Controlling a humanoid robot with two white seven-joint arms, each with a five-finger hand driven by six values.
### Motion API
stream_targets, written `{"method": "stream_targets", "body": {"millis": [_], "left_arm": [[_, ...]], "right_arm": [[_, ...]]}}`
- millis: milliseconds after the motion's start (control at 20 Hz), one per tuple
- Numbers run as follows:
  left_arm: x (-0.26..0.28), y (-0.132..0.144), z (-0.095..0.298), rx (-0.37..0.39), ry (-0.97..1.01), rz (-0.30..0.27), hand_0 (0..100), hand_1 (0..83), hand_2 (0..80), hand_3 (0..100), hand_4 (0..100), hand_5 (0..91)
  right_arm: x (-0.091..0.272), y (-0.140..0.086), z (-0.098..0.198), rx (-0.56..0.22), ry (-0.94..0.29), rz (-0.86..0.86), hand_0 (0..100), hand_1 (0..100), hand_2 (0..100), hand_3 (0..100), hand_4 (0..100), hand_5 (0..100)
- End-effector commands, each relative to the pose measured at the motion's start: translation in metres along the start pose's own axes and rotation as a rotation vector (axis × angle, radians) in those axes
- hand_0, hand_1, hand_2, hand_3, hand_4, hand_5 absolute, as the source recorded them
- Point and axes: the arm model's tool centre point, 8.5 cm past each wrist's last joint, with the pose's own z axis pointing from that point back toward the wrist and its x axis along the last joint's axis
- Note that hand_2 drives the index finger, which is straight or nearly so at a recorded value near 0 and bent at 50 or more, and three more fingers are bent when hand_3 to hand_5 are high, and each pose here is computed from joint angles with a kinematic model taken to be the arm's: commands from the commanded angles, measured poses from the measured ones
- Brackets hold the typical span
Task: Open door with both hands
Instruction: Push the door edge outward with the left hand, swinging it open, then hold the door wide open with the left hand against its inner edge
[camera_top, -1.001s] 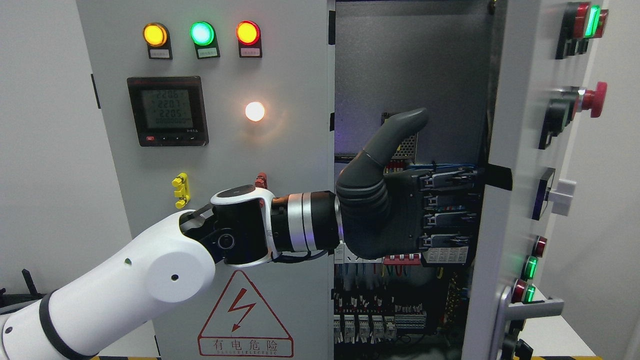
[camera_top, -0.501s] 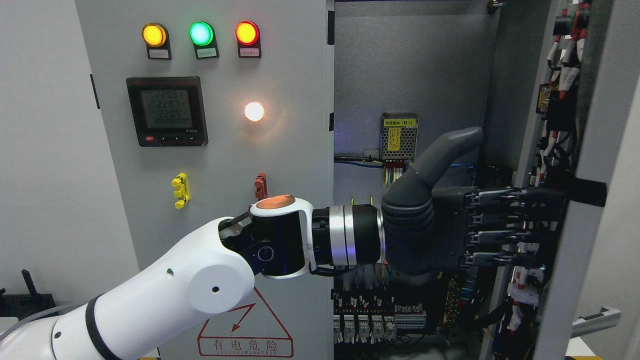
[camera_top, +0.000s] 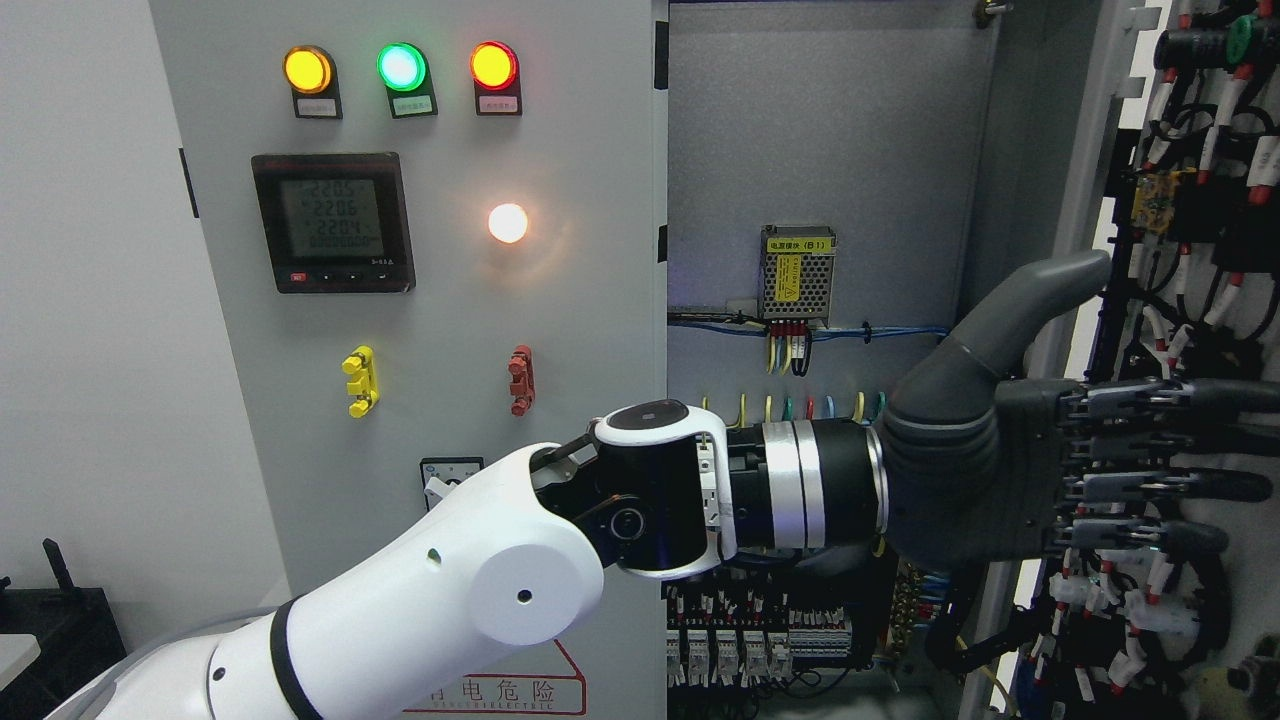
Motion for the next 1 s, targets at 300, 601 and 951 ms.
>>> {"method": "stream_targets", "body": {"millis": [300,601,951], "left_arm": [[-0.006,-0.035,-0.059,-0.100,-0.040,-0.029,0,0.0,0.0,0,4,0.0],[-0.006,-0.032,-0.060,-0.088,-0.068,-0.034,0,0.0,0.0,0,4,0.0],[-0.014,-0.022,-0.062,-0.032,-0.065,-0.024,0,0.0,0.0,0,4,0.0]], "right_arm": [[0.000,0.000,0.000,0.000,0.002,0.000,0,0,0,0,0,0],[0.000,0.001,0.000,0.001,0.002,0.000,0,0,0,0,0,0],[0.000,0.000,0.000,0.000,0.002,0.000,0,0,0,0,0,0]]}}
